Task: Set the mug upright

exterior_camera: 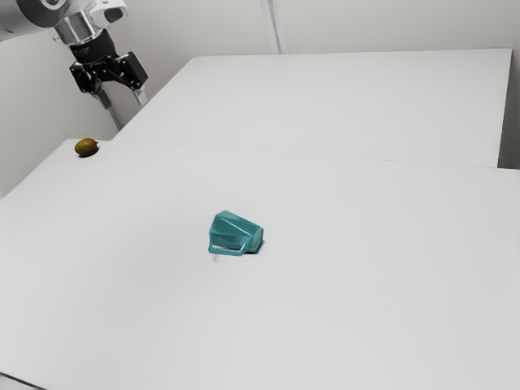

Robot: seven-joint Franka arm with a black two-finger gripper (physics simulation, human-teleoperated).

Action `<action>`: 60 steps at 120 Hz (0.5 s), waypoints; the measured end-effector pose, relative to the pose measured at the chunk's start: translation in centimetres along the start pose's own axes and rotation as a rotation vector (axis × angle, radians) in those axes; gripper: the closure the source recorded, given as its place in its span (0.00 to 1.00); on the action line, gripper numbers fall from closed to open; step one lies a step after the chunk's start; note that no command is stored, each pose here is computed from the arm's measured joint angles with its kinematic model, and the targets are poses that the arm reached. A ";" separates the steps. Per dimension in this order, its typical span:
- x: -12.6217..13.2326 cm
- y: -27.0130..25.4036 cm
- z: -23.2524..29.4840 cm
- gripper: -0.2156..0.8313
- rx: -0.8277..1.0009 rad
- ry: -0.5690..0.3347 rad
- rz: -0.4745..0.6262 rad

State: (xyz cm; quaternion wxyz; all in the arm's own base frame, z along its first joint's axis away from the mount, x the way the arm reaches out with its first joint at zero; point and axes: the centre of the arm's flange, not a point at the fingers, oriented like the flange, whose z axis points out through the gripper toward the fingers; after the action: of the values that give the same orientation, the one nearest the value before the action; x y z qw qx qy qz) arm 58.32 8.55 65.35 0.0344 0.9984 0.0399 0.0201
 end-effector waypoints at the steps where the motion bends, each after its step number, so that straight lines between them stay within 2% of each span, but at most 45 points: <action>1: 0.0 0.0 0.0 0.21 0.000 0.000 0.000; 16: 0.2 -0.3 1.8 0.21 -0.028 -0.024 -0.007; 31: -0.6 -6.6 11.9 0.21 -0.252 -0.136 -0.146; 41: -1.9 -8.1 18.6 0.21 -0.447 -0.176 -0.203; 49: -2.9 -7.7 23.0 0.21 -0.588 -0.186 -0.223; 60: -4.1 -7.4 26.7 0.21 -0.720 -0.155 -0.225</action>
State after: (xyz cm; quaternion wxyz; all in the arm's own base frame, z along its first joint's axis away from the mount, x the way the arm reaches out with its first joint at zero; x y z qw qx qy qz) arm 54.84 13.76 38.05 0.3877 0.9104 0.1366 -0.0467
